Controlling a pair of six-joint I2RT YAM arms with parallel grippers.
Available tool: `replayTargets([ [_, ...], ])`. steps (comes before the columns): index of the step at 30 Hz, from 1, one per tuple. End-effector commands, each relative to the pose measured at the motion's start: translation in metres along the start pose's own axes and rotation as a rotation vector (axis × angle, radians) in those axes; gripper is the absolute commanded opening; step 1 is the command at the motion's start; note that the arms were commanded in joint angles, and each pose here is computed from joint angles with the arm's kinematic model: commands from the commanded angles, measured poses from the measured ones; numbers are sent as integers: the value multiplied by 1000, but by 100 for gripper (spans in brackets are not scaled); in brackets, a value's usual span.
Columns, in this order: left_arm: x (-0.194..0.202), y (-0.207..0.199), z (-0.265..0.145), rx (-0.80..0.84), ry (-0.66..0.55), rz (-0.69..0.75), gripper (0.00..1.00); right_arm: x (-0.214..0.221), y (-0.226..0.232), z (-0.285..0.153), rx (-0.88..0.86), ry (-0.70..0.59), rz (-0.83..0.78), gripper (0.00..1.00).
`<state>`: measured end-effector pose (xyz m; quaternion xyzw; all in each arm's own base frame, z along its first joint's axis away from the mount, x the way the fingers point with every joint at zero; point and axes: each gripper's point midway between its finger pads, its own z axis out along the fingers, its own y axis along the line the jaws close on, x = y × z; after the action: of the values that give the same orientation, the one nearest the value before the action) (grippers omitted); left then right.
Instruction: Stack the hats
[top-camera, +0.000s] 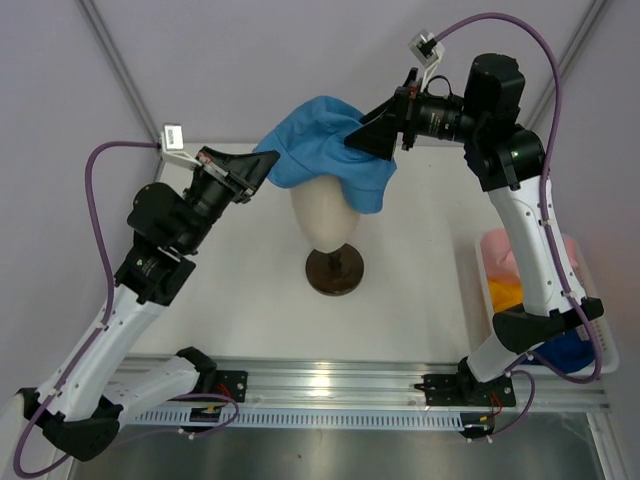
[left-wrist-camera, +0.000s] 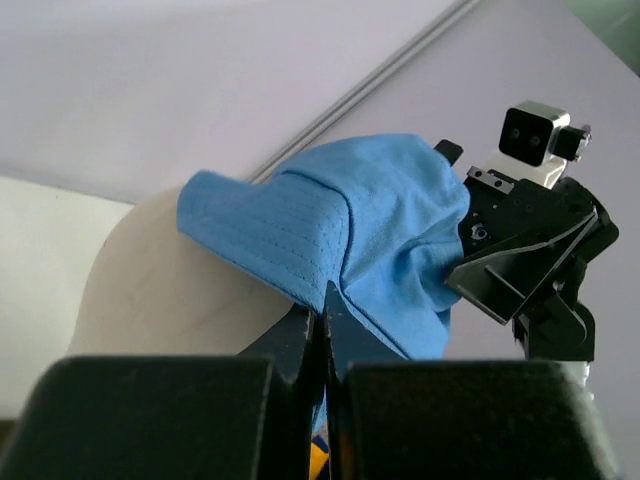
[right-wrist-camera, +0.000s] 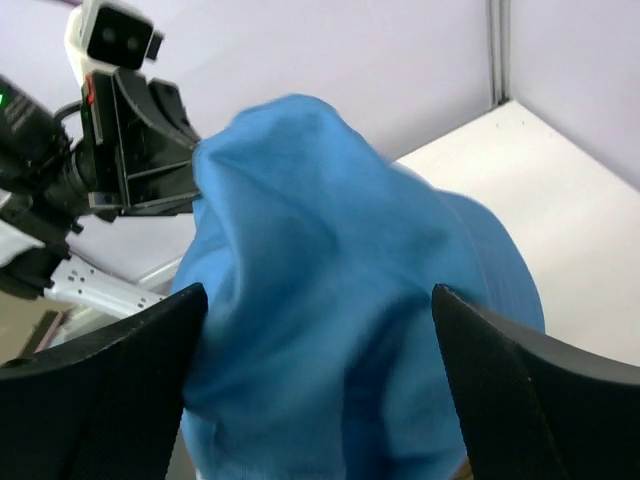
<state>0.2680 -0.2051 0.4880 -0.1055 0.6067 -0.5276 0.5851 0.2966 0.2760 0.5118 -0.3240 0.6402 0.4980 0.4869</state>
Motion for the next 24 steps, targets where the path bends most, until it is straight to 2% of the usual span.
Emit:
replayTargets([
  [1,-12,20,-12,-112,-95,-156,1,-14,-11,-12,79,-41,-36,99],
  [5,1,23,-15,-113,-52,-239,1,-20,-16,-34,153,-80,-37,100],
  [8,8,33,-14,-144,-37,-242,1,-18,-25,-51,198,-107,-20,99],
  [13,31,47,-6,-175,36,-263,1,-35,-12,-90,269,-219,-43,99],
  [17,46,61,-7,-211,47,-318,1,-16,-28,-104,388,-246,11,100],
  [21,47,66,-22,-216,12,-361,1,33,-58,-107,479,-252,147,99],
  [22,43,60,-27,-192,-1,-362,1,38,-58,-106,475,-279,206,99],
  [24,44,61,-32,-192,-7,-355,1,30,-45,-108,426,-387,222,100],
])
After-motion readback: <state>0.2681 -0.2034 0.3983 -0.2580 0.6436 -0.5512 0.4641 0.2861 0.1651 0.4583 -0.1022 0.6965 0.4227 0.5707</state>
